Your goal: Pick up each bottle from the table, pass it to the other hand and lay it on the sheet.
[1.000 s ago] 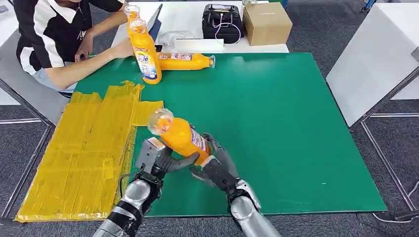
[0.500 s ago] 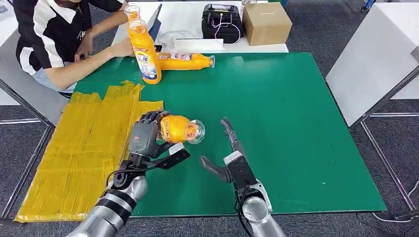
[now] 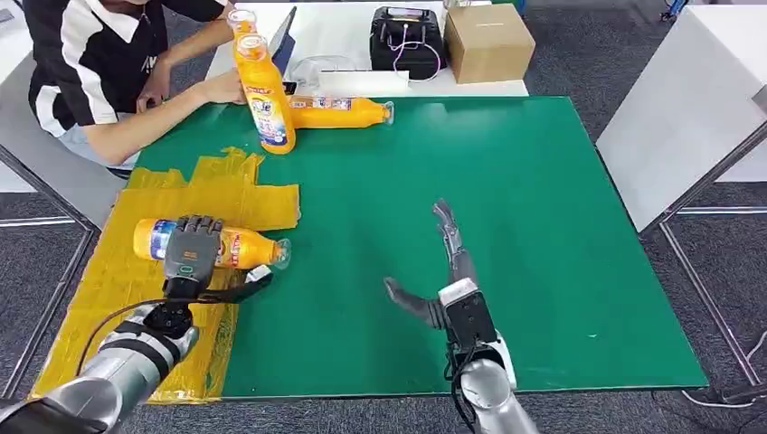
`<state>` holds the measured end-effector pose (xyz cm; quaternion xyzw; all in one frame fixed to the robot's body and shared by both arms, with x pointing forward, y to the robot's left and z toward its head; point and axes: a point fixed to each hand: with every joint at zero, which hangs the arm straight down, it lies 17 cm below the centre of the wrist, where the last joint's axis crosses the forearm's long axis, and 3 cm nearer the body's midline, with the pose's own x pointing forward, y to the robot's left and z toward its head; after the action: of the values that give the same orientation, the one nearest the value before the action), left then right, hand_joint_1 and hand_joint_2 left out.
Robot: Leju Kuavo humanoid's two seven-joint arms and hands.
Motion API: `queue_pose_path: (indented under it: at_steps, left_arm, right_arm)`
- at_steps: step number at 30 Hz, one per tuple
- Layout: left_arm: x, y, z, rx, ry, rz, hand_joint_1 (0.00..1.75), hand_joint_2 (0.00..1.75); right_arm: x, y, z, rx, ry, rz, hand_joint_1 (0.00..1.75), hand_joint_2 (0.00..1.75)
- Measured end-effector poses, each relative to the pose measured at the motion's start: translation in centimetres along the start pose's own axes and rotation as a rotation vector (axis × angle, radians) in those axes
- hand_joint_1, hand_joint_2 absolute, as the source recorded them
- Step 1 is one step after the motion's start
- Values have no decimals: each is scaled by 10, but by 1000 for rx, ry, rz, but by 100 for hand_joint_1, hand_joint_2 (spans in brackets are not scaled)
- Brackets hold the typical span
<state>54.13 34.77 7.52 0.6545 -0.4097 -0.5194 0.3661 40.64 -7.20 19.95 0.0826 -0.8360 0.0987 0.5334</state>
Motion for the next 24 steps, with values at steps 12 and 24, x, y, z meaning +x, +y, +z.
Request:
queue_pose_path:
  at_steps: [12,24]
  left_arm:
    - [-21,-14,-4,-48,5,-77,175,175]
    - [13,-23,-4,-164,-38,179,0,175]
  right_arm:
    - [8,-4,0,-10,-20,1,0,175]
    - [8,5,2,14,-17,21,0,175]
